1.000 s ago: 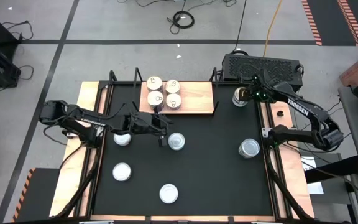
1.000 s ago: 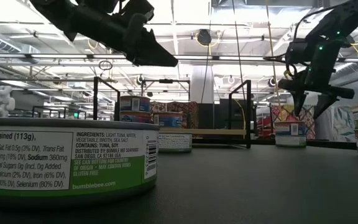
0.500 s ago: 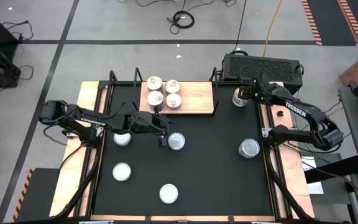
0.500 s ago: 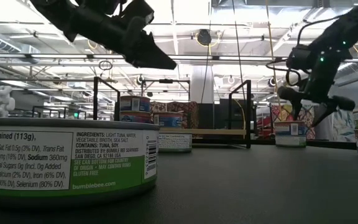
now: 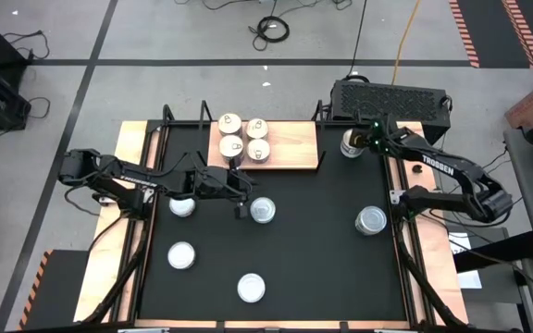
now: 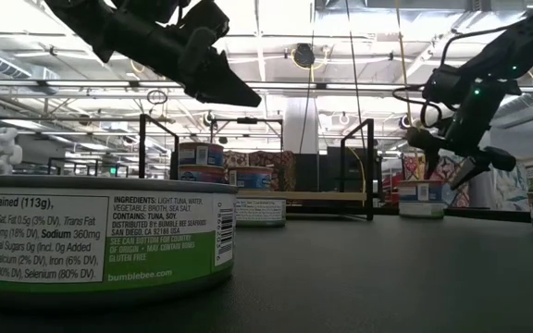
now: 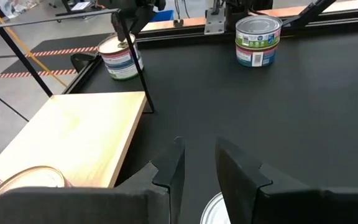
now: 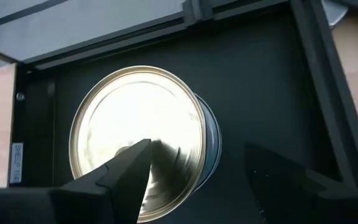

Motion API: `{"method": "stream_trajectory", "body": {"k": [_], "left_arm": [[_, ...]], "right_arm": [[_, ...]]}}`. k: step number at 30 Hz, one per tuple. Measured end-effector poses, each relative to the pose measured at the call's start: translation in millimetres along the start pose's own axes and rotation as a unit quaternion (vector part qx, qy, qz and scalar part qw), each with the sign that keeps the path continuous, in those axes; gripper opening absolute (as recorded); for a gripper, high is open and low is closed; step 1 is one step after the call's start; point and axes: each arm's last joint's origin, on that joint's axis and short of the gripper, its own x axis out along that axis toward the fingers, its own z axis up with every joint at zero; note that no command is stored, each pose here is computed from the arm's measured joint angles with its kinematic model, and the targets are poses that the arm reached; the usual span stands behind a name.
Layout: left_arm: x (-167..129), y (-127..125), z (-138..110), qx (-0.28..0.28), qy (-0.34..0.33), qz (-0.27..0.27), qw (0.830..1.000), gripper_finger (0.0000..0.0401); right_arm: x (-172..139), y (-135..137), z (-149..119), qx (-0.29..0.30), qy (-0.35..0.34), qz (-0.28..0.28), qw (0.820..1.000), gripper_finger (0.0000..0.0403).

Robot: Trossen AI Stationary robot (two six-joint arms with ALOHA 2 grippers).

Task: Stack canned seafood by type on shelf
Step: Stack the blue tuna can on top of the blue tuna can on the shelf

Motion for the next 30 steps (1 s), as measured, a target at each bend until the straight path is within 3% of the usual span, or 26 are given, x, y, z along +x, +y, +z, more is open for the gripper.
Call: {"method": "stream_trajectory", "body": {"k": [7,21,30], "left_arm": [[0.0,0.0,-0.2,-0.022,0.001,0.000,1.000,0.0093],[-0.2,-0.6,-5.5,-0.021,0.028,-0.002,0.999,0.0093],[-0.2,-0.8,-5.5,-0.022,0.028,-0.003,0.999,0.0093]], "right_arm": [[-0.8,6.2,-3.6,-0.017,0.001,0.014,1.000,0.0213],[-1.8,5.3,-4.7,-0.041,-0.004,-0.006,0.999,0.0013],[-4.2,5.9,-3.9,-0.044,-0.009,0.008,0.999,0.0001]]}}
